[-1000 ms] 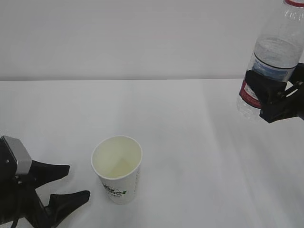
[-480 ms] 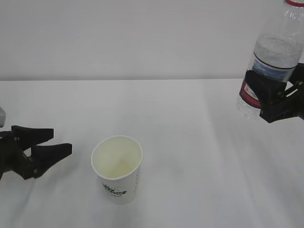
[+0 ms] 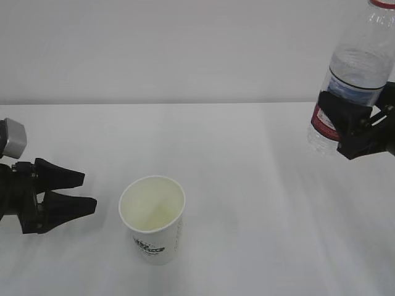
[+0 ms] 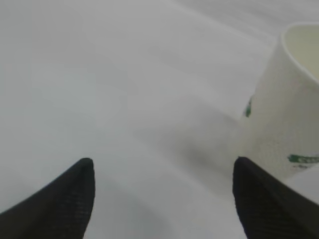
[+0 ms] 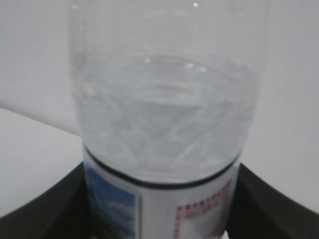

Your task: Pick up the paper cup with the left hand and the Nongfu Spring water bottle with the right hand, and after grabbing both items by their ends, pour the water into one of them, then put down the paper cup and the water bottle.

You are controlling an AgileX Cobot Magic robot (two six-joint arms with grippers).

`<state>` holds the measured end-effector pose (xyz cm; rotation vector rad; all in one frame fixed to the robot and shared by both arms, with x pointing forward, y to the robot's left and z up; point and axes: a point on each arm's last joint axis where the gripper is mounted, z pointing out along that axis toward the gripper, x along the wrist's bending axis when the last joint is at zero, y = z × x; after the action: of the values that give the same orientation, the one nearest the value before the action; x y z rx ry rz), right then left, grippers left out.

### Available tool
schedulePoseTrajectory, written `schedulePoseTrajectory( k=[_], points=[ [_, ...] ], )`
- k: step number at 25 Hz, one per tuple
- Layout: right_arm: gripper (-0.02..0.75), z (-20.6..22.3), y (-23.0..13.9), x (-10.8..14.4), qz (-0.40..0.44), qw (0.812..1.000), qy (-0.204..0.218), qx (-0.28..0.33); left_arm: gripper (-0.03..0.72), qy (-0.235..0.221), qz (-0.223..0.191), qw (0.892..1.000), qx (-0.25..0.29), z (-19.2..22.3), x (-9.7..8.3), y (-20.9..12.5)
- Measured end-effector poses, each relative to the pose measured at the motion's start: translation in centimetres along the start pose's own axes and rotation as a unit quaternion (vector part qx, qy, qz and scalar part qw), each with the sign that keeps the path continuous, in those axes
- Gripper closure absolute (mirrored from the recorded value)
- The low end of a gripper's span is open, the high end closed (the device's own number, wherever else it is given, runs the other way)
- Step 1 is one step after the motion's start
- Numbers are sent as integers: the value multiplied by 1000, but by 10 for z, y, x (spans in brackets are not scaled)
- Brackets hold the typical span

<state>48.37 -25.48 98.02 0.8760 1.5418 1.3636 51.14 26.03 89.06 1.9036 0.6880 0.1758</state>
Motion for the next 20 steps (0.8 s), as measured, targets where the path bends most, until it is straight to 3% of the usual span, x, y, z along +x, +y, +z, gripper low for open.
schedulePoseTrajectory(
  k=[4, 9, 11, 15, 20],
  points=[
    [223, 0, 0, 0, 0, 1000, 0, 0, 71, -24, 14, 1000, 12, 6, -8, 0],
    [223, 0, 0, 0, 0, 1000, 0, 0, 85, -74, 133, 987, 55, 24, -26, -2],
    [223, 0, 0, 0, 0, 1000, 0, 0, 90, -81, 156, 982, 70, 30, -31, -3],
    [223, 0, 0, 0, 0, 1000, 0, 0, 94, -81, 175, 977, 86, 34, -34, -4],
    [223, 0, 0, 0, 0, 1000, 0, 0, 95, -84, 170, 979, 69, 38, -38, 0]
  ],
)
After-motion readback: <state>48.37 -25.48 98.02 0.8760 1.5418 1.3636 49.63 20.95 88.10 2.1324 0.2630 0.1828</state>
